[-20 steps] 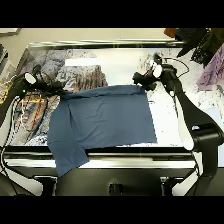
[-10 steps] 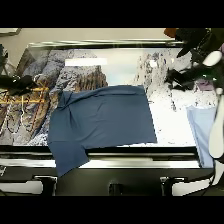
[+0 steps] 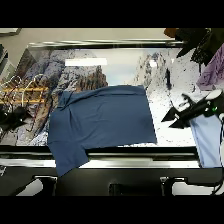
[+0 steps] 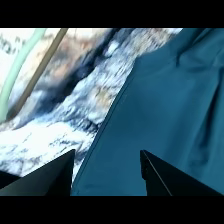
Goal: Fold the clothes and pants, and hang the long-sleeved shirts on hangers.
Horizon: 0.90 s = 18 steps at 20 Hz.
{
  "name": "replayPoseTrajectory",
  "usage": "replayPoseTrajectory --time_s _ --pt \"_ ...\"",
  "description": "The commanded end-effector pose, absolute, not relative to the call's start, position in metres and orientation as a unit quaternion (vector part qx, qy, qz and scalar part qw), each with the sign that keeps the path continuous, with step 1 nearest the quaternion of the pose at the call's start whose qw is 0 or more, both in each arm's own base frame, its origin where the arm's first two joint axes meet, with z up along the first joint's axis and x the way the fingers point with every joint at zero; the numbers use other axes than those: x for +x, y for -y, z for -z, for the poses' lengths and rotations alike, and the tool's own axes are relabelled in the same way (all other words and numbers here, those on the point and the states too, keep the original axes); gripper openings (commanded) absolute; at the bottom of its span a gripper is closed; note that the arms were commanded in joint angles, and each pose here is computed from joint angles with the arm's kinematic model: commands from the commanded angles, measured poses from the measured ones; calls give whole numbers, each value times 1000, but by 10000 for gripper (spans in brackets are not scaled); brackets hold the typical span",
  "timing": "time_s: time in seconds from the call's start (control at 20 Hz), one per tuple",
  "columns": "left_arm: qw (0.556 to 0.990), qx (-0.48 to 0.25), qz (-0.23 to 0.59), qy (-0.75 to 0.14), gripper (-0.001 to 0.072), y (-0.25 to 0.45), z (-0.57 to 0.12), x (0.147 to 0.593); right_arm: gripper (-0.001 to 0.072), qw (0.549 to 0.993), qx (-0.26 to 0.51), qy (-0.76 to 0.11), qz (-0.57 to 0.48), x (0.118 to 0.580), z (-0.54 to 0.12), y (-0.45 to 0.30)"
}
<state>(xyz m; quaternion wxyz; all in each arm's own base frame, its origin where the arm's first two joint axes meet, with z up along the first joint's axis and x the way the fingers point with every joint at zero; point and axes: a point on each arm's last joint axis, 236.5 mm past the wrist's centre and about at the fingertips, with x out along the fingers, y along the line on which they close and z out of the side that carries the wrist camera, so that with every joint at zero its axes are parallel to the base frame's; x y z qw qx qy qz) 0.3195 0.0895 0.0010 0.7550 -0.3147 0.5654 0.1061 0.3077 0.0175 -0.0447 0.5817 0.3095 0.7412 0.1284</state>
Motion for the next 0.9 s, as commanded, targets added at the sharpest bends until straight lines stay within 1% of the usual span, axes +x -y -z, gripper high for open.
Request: replayPoseTrajectory --time_s 0.0,0.15,0.35,0.5,0.65,0.85 --pt "728 -339 -109 -586 478 -77 21 290 537 548 328 -754 -150 265 77 -39" --pt "724 -344 -107 -589 479 -74 24 288 537 551 330 -752 -149 258 89 -42" --pt "724 -343 -107 -589 478 -74 24 288 537 563 332 -742 -148 263 94 -43" --pt "730 -330 -97 -591 479 -75 24 288 538 562 353 -732 -154 266 93 -51" --pt "730 -331 -96 -591 479 -74 24 288 538 572 364 -719 -151 272 97 -54" --pt "730 -330 -97 -591 479 -75 24 288 537 552 378 -728 -148 255 106 -63"
